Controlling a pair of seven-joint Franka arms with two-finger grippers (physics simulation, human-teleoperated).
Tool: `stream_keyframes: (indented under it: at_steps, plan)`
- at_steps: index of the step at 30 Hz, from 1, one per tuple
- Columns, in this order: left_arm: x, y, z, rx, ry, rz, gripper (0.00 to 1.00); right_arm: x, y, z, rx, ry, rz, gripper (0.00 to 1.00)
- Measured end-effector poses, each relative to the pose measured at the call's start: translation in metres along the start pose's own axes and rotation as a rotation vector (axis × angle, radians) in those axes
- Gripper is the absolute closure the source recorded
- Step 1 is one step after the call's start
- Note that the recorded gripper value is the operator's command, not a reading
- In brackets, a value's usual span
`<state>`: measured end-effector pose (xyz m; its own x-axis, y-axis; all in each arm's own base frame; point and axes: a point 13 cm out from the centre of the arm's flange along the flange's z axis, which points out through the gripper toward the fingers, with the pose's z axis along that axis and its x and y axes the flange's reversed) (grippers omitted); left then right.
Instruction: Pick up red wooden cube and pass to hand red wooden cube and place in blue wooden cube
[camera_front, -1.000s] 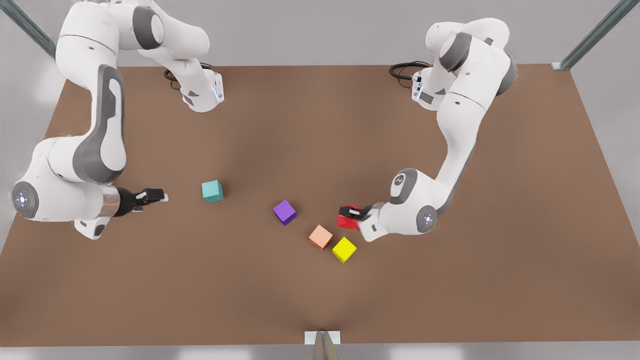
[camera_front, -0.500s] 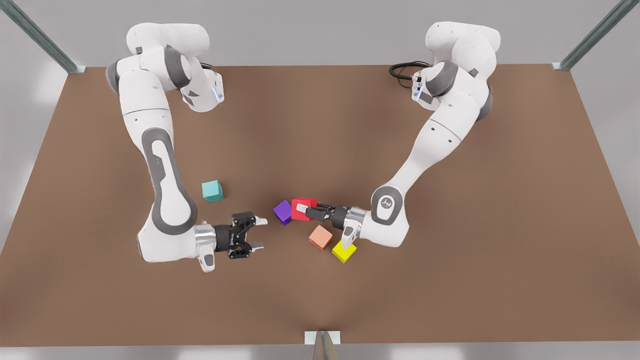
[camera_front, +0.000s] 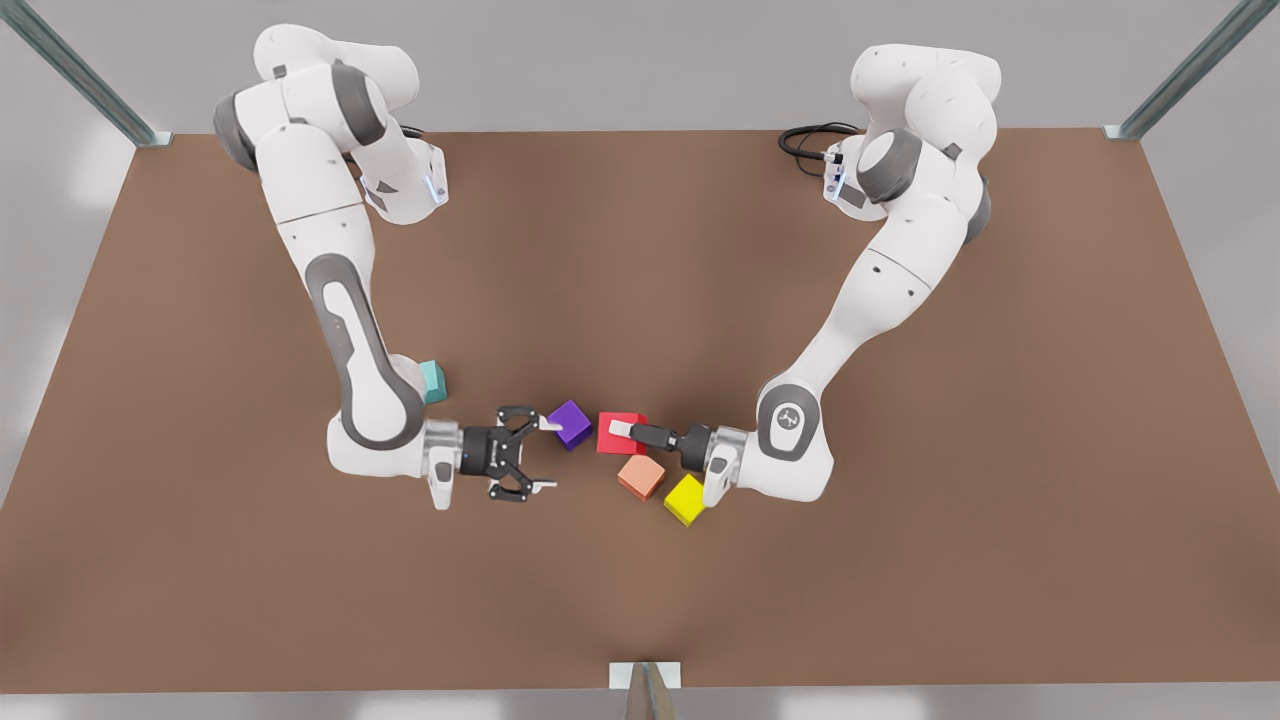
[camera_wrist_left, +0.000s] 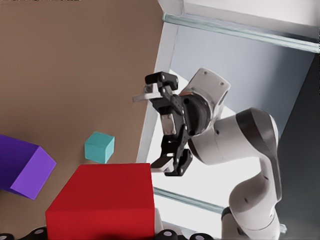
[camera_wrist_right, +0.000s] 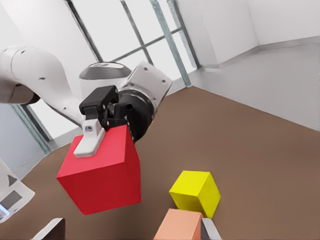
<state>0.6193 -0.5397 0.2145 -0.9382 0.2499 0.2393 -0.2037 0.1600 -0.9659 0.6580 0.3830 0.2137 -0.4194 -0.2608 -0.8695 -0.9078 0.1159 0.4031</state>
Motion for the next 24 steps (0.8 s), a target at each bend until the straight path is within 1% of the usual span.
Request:
stream_keyframes:
  at_steps: [4, 8, 15, 24]
  plan:
    - [-0.001, 0.0, 0.001, 0.016, -0.005, 0.032, 0.35, -0.009, -0.005, 0.015, 0.024, -0.06, -0.086, 0.0]
    - [-0.001, -0.002, 0.002, 0.023, -0.007, 0.063, 0.35, -0.012, -0.005, 0.019, 0.036, -0.09, -0.162, 0.0]
    - [-0.002, -0.001, 0.002, 0.025, -0.009, 0.104, 0.35, -0.007, 0.014, 0.033, -0.016, -0.124, -0.267, 0.0]
    - [-0.002, 0.0, 0.002, 0.025, -0.01, 0.139, 0.35, -0.001, 0.029, 0.056, -0.059, -0.171, -0.352, 0.0]
